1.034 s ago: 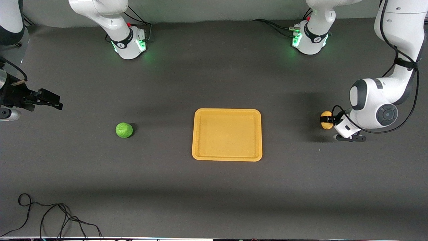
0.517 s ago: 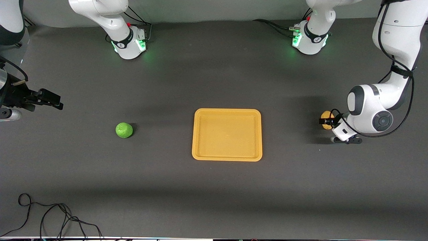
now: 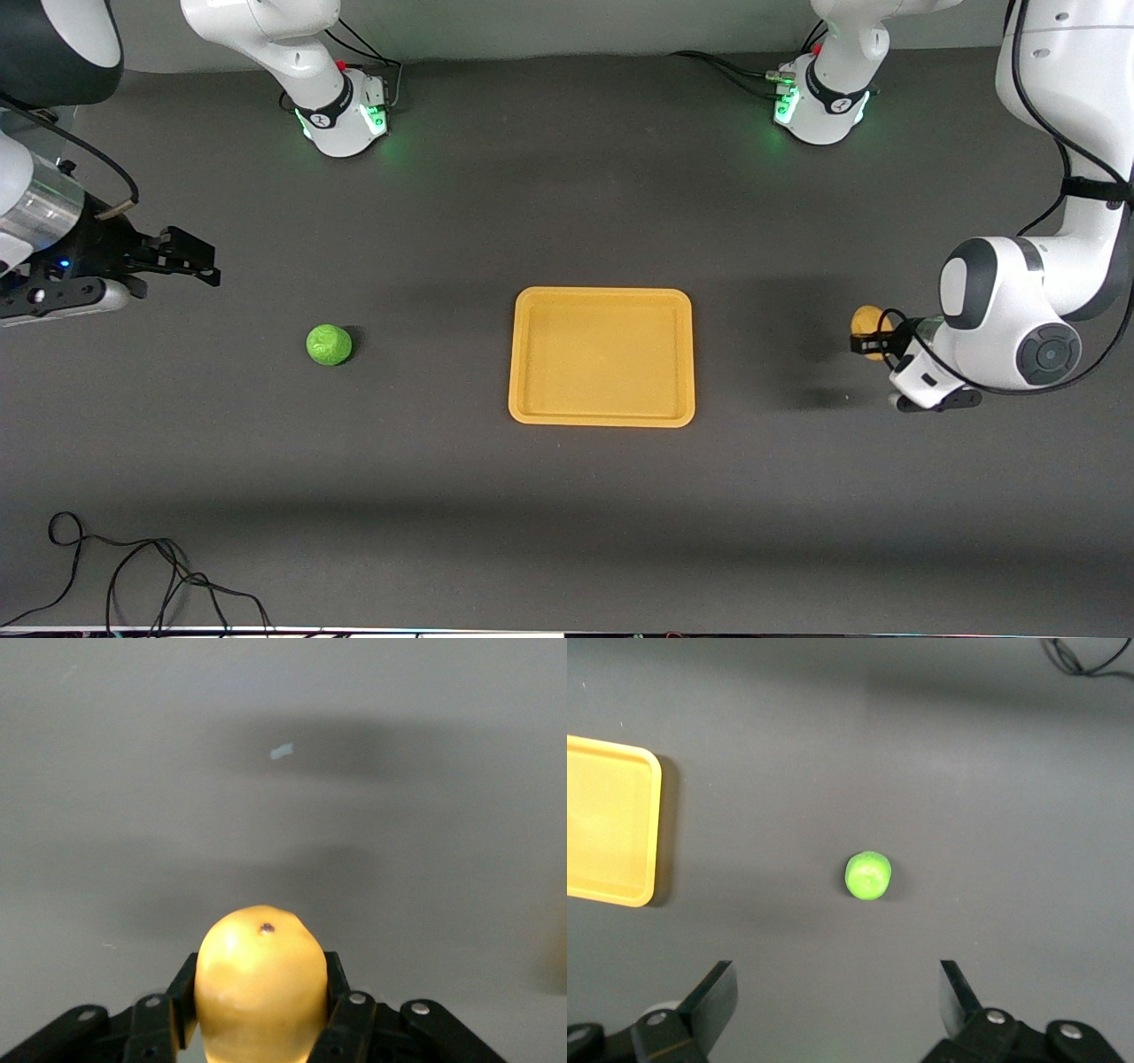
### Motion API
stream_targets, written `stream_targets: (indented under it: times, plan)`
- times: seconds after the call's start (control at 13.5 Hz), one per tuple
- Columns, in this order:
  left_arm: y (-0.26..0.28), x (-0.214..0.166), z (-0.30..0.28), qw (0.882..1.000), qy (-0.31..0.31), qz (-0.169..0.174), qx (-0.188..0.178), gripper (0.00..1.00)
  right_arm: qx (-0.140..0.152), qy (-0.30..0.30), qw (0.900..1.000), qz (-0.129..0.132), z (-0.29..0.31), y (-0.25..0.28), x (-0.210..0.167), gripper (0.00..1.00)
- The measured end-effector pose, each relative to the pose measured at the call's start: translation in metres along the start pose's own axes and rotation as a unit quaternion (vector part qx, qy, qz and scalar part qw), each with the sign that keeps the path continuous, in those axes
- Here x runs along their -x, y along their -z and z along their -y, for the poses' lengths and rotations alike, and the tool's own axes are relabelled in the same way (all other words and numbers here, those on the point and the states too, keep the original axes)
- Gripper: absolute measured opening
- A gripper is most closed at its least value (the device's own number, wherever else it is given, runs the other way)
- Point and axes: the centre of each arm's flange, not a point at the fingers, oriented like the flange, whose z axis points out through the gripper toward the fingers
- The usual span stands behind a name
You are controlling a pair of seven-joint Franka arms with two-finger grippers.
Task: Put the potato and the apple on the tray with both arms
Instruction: 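Carry the potato onto the tray while the right gripper reaches the apple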
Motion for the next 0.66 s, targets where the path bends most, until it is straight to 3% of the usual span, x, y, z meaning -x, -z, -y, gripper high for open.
stream_targets:
  times: [0.3,0.52,0.66]
  plan:
    - [0.014,0.019,-0.157,0.996,-0.021,-0.043,0.072,0.57,-0.002,-0.008,1.0,0.003,-0.008,-0.018,0.026,1.0]
    - [-0.033,0.042,-0.247,0.997,-0.024,-0.033,0.067,0.57,-0.002,-0.01,1.0,-0.007,-0.011,-0.042,0.03,1.0]
    - [-0.065,0.041,-0.276,0.998,-0.036,-0.02,0.056,0.57,0.0,-0.012,1.0,-0.023,-0.013,-0.092,0.025,1.0]
